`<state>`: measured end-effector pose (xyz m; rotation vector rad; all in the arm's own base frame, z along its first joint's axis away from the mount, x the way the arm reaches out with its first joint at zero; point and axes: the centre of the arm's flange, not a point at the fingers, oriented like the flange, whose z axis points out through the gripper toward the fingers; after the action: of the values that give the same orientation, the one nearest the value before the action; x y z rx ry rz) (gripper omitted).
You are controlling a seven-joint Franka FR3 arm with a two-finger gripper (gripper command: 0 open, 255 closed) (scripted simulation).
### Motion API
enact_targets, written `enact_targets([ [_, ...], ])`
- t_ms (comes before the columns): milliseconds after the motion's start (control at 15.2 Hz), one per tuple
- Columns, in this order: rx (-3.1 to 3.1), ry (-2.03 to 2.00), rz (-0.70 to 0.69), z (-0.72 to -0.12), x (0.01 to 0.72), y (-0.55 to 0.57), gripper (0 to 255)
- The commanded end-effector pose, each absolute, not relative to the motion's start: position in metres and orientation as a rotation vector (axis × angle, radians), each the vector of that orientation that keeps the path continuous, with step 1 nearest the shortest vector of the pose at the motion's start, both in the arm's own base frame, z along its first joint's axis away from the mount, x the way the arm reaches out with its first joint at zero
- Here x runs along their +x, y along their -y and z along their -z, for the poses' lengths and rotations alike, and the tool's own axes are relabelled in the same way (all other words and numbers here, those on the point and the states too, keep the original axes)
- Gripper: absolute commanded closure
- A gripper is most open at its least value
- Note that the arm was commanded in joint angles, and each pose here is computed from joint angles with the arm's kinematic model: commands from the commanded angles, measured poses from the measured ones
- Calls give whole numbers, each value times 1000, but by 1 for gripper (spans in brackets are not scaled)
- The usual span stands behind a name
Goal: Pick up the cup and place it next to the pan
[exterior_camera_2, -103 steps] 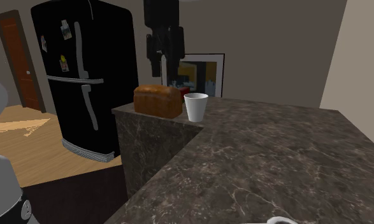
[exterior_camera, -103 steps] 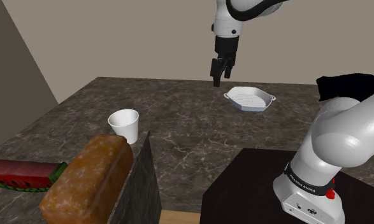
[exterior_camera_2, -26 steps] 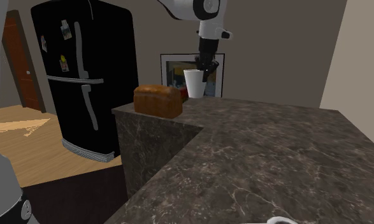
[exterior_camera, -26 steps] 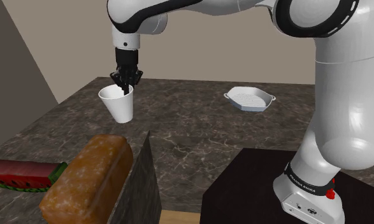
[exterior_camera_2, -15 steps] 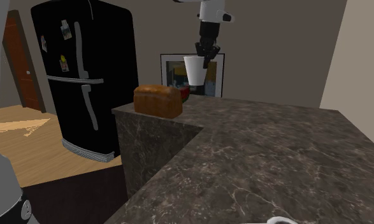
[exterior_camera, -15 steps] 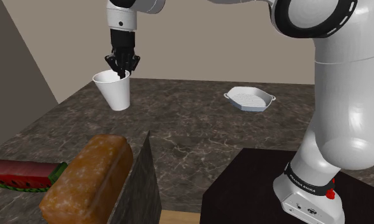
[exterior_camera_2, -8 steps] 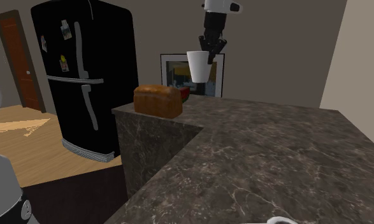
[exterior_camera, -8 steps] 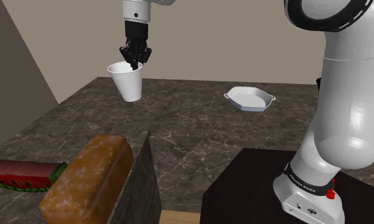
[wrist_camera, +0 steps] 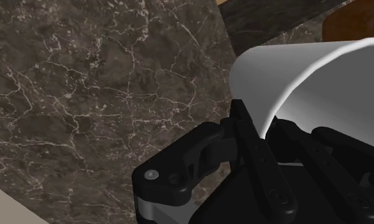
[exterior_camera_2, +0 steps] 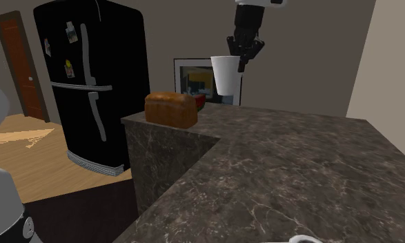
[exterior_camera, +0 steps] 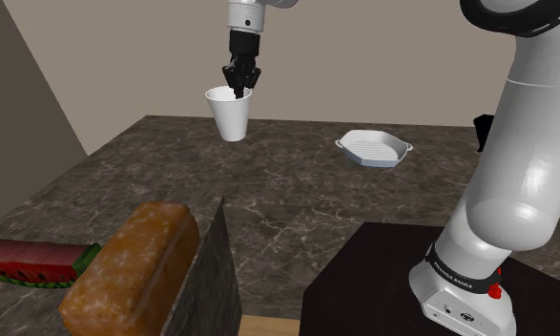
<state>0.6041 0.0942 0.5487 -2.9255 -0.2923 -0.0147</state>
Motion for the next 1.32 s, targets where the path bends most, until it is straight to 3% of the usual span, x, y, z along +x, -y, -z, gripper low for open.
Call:
enact_targets([
  [0, -2925, 294, 15, -550, 601, -67, 255],
  [1254, -2925, 294, 15, -551, 565, 181, 255],
])
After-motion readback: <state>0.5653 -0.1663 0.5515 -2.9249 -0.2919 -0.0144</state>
